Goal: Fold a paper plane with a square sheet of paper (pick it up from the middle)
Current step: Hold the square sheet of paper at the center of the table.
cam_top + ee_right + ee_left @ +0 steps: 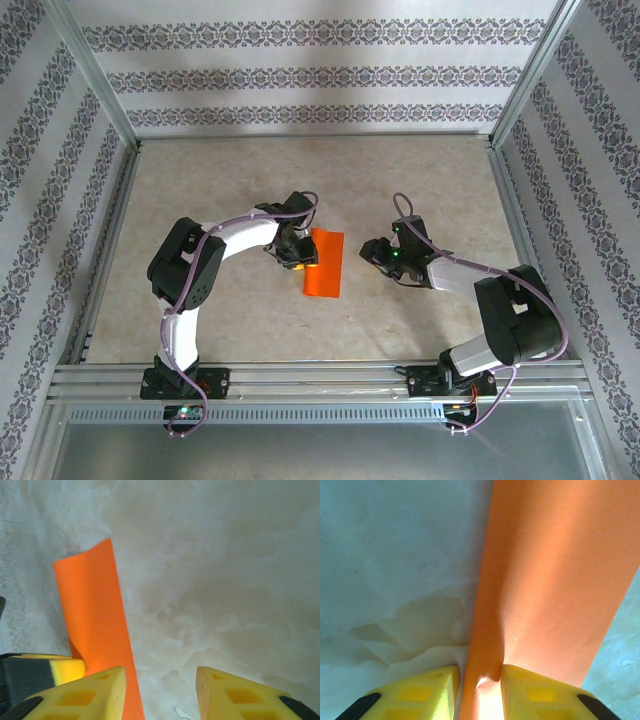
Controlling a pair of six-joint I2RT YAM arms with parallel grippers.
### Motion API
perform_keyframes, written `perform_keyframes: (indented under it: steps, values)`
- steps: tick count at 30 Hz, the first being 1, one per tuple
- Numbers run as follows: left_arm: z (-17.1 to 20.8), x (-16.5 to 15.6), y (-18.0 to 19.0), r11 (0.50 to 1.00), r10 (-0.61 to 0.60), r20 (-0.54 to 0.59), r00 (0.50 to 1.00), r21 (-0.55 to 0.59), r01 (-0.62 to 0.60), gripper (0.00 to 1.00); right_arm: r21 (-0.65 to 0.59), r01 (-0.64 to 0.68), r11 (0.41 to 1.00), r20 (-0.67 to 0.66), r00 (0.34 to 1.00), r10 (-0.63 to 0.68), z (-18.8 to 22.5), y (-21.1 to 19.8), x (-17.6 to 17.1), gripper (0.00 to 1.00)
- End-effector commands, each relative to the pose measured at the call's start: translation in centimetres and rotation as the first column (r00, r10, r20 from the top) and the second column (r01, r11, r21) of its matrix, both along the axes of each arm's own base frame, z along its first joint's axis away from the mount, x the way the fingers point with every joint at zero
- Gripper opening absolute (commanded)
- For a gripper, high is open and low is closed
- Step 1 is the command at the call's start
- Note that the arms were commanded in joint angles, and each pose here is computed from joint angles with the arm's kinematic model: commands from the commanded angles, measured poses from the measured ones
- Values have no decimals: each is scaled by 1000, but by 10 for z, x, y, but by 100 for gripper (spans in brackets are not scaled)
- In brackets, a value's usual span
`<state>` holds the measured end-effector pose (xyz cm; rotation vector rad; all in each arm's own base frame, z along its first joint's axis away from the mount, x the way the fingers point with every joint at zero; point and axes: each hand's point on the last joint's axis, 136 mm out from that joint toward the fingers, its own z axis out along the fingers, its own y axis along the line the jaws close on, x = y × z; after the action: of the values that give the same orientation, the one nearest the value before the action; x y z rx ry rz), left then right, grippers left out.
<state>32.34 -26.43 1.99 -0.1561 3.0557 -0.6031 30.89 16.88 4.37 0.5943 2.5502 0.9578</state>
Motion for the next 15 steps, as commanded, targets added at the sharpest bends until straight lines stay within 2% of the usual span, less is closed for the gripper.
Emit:
perform_keyframes:
  steps: [1,7,15]
  values:
    - [-33,-9,18,993,49,-50,998,112,-43,30,-27,48,998,-6,999,-48,-4,-13,-3,42]
    - [-35,-11,21,992,37,-52,998,124,-30,29,-36,134,990,-1,991,-135,-5,-39,-10,43]
    - [-36,-15,18,990,-77,-56,995,112,83,30,-78,157,985,13,988,-156,0,-65,-18,44]
